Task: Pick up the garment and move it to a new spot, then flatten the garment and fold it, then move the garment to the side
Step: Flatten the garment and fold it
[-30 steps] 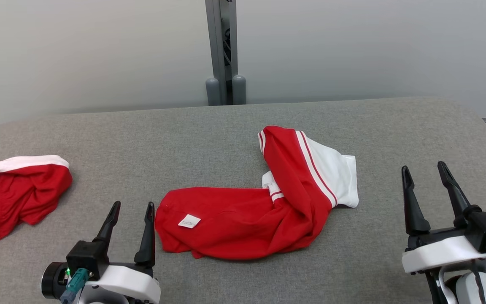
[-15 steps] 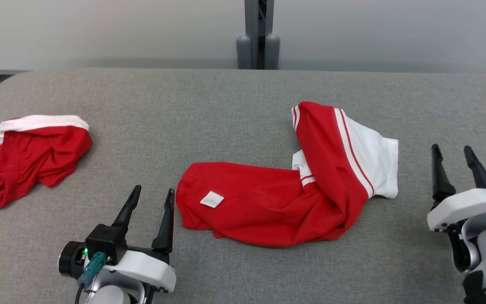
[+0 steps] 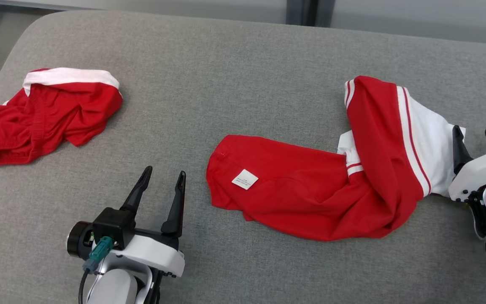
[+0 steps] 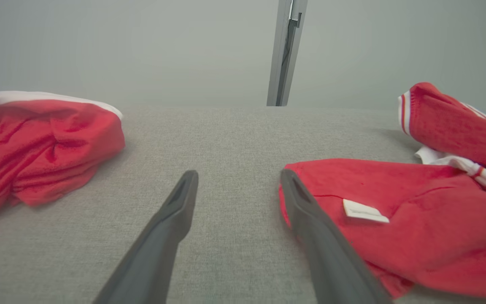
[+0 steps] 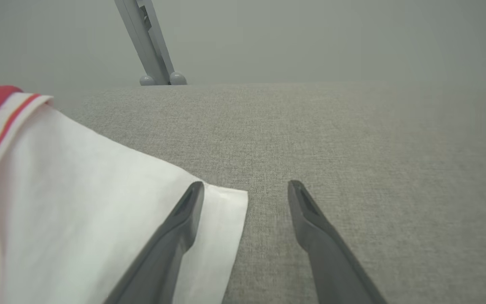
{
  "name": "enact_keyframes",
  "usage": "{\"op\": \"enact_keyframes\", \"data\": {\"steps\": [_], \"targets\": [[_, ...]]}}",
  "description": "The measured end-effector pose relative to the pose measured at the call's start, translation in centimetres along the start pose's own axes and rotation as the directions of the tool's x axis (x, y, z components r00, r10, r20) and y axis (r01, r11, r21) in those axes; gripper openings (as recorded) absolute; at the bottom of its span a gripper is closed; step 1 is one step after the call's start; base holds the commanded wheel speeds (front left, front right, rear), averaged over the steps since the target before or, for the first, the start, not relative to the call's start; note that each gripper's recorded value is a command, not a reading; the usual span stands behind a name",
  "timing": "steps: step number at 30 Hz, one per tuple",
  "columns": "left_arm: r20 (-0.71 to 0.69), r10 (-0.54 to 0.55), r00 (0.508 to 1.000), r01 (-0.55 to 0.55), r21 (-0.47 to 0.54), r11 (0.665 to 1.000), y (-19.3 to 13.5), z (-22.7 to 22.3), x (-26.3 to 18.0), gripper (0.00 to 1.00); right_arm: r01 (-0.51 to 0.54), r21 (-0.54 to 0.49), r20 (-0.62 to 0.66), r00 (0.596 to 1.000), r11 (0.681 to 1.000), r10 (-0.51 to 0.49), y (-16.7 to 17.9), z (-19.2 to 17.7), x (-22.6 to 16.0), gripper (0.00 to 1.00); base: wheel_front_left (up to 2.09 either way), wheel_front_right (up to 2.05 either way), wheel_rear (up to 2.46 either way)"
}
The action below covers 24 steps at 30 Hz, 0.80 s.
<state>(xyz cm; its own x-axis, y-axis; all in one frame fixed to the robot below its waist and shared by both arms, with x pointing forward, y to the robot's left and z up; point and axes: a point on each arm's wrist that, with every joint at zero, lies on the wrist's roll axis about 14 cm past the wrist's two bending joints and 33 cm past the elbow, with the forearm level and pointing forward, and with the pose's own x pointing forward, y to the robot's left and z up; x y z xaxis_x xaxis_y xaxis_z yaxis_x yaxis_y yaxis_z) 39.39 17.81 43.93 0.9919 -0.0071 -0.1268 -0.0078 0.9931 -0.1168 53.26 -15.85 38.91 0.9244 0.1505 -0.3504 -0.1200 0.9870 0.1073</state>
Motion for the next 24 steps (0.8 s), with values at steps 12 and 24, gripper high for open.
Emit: {"op": "enact_keyframes", "data": {"steps": [12, 24], "targets": [[-0.003, 0.037, 0.999, -0.037, -0.002, 0.999, 1.0, -0.1, 0.0, 1.0, -0.032, -0.017, -0.106, 0.994, 0.999, 0.03, 1.1, -2.1, 1.3, 0.0, 0.0, 0.0, 0.0], [0.035, 0.008, 0.999, -0.008, -0.007, 1.0, -0.1, 1.2, 0.1, 1.0, -0.026, -0.011, 0.058, 0.998, 1.0, 0.027, 0.3, 3.3, 0.0, 0.0, 0.0, 0.0, 0.0]]}}
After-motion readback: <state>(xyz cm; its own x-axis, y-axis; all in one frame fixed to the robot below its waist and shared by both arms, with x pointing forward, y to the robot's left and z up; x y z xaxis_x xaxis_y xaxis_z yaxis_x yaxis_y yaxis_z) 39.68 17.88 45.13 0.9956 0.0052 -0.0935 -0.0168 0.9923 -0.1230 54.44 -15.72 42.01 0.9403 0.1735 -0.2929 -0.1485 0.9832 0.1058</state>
